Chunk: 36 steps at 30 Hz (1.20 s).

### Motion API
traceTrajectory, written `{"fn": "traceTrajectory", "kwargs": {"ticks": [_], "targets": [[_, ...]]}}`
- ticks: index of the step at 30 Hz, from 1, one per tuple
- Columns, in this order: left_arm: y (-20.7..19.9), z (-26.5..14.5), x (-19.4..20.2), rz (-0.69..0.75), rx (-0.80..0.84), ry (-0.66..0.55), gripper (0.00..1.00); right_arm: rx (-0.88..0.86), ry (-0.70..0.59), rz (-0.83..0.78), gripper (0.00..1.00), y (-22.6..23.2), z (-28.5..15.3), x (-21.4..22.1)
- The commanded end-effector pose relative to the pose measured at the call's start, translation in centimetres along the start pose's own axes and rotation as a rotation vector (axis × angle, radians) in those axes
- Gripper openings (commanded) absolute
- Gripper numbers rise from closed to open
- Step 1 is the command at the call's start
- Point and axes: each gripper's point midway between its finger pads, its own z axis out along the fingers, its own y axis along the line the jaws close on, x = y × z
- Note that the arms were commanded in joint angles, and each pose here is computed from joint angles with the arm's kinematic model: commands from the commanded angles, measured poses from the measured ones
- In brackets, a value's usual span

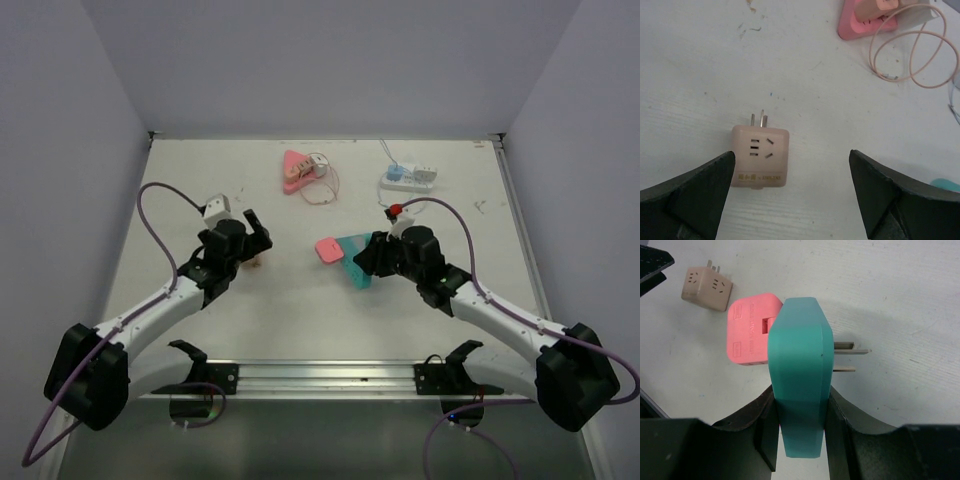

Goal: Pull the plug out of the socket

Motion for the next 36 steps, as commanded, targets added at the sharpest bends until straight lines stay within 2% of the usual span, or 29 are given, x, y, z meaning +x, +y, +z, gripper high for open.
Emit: {"fn": "traceTrajectory", "kwargs": {"ticks": [1,10,12,19,28,33,36], "targets": [[-1.9,-2.3,-0.1,-0.028,0.110,0.073,0.99,-0.108,-0.085,-0.008,0.00,2.6,-0.8,-2.5],[-8.5,-6.4,1.6,-0.139,0.426,0.238,0.96,-0.171,-0.113,0.018,0.00,4.0,-1.0,-3.3],[-11.3,-7.4,1.6,-0.198,0.513,0.242,0.95,-0.173,-0.115,0.021,0.00,3.9,-0.9,-3.1],[-15.5,-7.7,4.3,-0.270,0.587,0.324,0.90,-0.189,-0.119,0.032,0.00,4.1,-1.1,-3.0],[-17.4,-6.9,4.8,-0.373,0.607,0.347,0.65,-0.212,-0.133,0.052,0.00,4.4,-1.2,-3.1],[-18.4,-7.4,5.5,-0.386,0.639,0.381,0.56,-0.215,-0.139,0.060,0.00,4.5,-1.2,-3.1],[-18.4,-7.4,6.0,-0.390,0.633,0.389,0.48,-0.215,-0.144,0.064,0.00,4.5,-1.2,-3.2]]}}
